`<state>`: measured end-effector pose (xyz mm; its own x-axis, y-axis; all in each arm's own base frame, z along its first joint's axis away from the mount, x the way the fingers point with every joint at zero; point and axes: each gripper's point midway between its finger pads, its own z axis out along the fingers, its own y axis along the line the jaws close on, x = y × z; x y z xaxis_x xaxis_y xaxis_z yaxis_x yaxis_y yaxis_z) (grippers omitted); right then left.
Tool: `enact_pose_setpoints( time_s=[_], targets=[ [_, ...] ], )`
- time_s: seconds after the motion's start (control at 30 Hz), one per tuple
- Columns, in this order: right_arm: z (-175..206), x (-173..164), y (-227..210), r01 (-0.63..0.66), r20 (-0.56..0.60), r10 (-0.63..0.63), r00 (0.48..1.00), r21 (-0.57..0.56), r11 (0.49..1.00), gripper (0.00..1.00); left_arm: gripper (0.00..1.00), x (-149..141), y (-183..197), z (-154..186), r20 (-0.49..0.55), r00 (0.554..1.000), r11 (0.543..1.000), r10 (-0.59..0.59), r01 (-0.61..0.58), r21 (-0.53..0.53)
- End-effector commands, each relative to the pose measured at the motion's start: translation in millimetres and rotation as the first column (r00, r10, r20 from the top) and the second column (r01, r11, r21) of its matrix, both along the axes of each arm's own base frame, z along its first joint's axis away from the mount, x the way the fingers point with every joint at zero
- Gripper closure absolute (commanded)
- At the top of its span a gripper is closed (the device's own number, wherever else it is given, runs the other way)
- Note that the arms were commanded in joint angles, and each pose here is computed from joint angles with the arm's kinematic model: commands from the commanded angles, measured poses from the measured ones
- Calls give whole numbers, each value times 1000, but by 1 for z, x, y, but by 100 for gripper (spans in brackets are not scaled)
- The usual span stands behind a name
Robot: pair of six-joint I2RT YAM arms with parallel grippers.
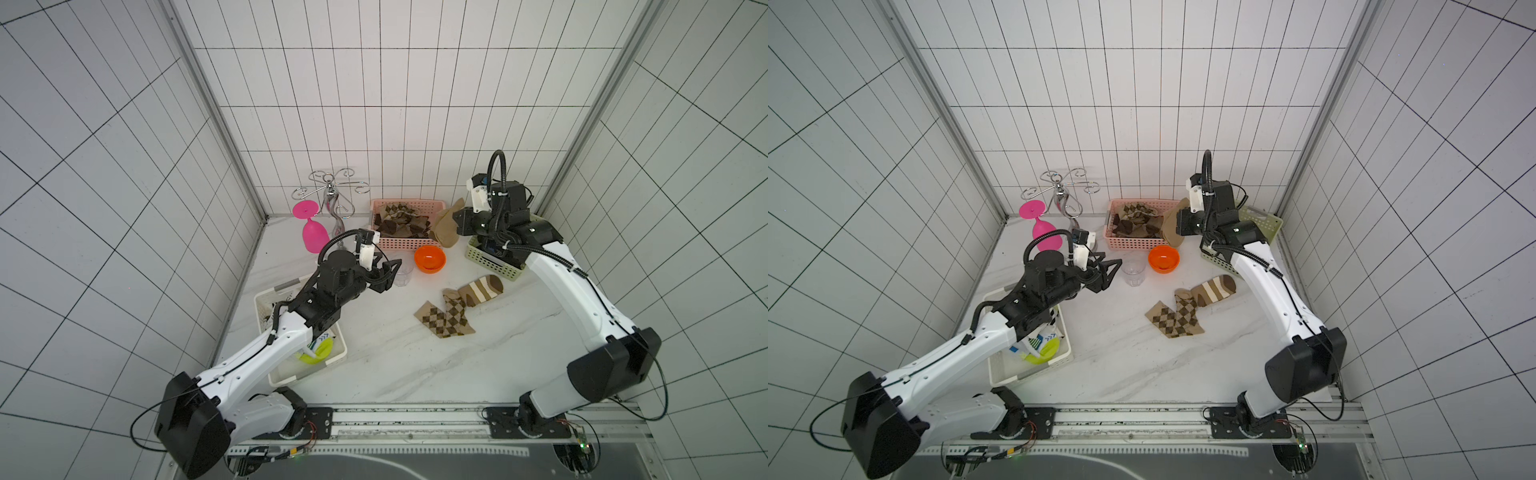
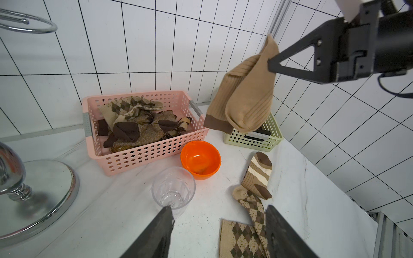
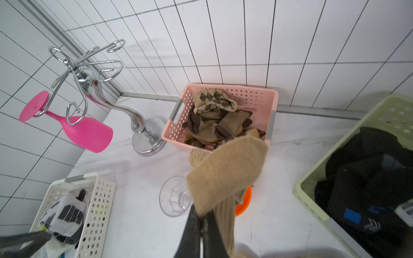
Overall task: Sort the socks into the basket by color
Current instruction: Place the sock in the bin.
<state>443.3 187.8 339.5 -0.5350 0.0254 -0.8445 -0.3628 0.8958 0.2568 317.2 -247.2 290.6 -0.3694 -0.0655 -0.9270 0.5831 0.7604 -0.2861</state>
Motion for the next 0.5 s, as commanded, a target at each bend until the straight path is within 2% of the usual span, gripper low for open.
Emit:
enact_pose_setpoints(
  time_s=[0.0, 0.23, 0.47],
  targets=[
    [41, 34, 14, -14, 132, 12, 991, 9, 1000, 100, 34, -7, 6, -5, -15, 1000, 1000, 12, -12, 14],
    [-6, 98, 27, 15, 124, -10, 992, -37, 999, 100, 34, -14, 14, -13, -41, 999, 999, 24, -23, 23],
    [-66, 167, 19, 48, 99, -44, 994, -36, 998, 100, 34, -17, 18, -16, -63, 997, 999, 40, -39, 23]
  ],
)
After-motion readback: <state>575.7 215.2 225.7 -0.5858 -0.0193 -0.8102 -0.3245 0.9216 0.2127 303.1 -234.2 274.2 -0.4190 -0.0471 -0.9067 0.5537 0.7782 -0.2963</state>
